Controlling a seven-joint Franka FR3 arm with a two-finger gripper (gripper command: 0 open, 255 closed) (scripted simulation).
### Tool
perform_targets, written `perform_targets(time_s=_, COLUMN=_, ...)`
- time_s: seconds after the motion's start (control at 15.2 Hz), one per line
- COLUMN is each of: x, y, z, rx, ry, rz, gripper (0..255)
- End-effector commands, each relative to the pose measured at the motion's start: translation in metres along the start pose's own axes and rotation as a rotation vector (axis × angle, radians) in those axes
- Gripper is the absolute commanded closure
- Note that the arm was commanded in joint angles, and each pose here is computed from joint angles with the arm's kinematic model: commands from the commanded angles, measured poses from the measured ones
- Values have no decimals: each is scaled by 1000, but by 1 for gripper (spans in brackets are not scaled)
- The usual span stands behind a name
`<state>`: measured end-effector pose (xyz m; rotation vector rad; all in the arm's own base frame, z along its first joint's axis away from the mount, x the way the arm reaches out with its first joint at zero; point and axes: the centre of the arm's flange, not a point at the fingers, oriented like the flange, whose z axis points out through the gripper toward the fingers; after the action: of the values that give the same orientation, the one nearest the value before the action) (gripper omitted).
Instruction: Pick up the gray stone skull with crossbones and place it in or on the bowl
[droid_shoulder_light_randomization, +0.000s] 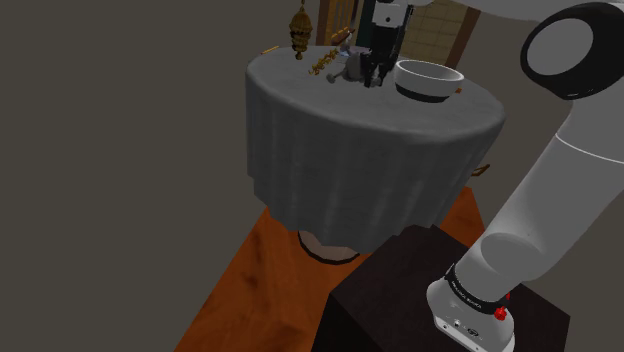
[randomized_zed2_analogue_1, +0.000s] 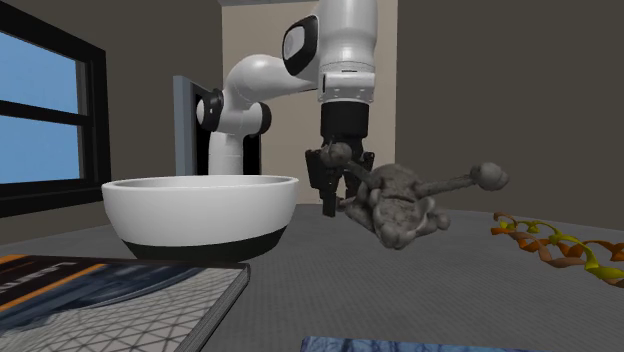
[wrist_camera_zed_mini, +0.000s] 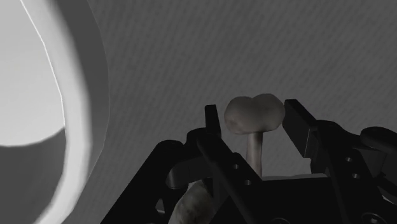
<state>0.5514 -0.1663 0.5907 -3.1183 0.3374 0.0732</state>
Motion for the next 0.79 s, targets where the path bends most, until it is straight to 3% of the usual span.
perform_targets(time_s=0.0, x=-1, y=0, z=-10, rx=0, ry=0, rz=1, gripper=255)
perform_targets(time_s=0.73, x=-4, y=0, z=-68, rx=0, ry=0, rz=1, gripper=255)
